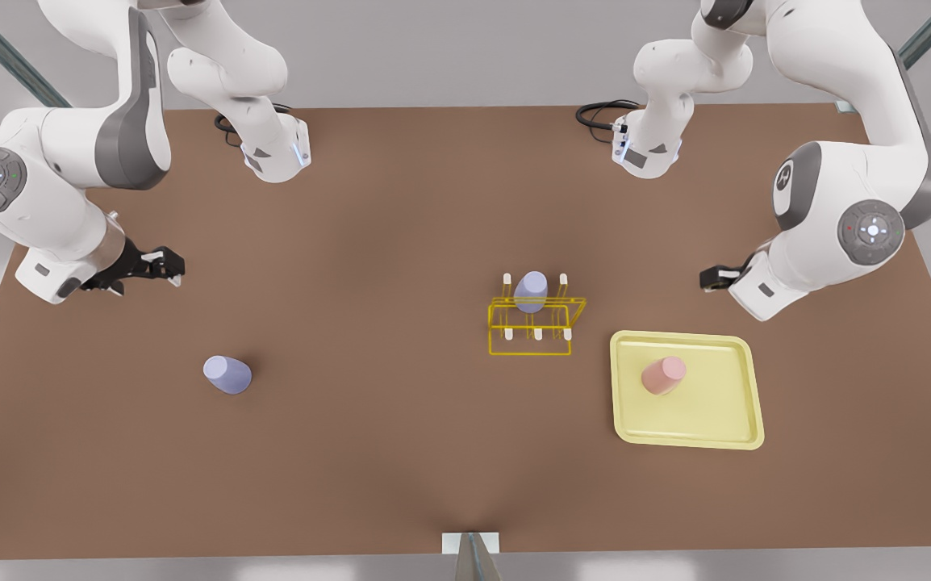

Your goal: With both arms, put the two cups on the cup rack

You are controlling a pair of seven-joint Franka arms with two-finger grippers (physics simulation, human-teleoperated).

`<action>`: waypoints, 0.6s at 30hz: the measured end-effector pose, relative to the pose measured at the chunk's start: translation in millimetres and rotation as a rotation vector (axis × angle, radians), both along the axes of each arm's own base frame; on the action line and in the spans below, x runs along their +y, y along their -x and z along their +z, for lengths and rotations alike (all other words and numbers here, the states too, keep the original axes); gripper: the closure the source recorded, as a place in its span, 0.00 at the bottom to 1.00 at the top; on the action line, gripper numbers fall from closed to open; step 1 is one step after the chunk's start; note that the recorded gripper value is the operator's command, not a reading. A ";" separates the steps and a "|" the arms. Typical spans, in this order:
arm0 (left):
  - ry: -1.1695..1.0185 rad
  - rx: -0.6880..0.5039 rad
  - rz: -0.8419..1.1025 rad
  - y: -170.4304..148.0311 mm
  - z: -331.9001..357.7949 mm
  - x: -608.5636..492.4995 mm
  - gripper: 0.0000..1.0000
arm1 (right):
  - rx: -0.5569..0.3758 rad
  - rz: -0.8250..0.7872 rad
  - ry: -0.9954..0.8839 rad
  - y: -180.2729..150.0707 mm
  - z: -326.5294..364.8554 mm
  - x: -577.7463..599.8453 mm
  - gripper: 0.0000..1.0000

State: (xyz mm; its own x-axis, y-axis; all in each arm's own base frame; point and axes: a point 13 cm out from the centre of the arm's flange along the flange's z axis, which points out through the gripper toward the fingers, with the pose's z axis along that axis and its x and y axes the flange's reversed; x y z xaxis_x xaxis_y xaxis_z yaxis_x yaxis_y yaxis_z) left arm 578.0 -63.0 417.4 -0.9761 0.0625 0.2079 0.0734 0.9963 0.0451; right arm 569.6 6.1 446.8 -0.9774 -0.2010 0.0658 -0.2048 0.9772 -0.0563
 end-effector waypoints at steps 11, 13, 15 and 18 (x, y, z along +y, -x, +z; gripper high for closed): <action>0.016 0.125 0.017 -23.0 -241.0 -5.6 0.00 | 0.109 0.008 -0.008 -72.9 -213.0 -29.7 0.00; 0.024 0.086 0.022 -27.0 -258.5 -4.3 0.00 | 0.104 0.015 -0.012 -65.1 -236.8 -28.4 0.00; 0.032 0.047 0.026 -36.3 -272.7 -4.4 0.00 | 0.100 0.018 -0.018 -55.8 -260.6 -24.4 0.00; 0.040 0.012 0.032 -42.6 -292.5 -2.1 0.00 | 0.093 0.016 -0.027 -43.5 -295.5 -20.6 0.00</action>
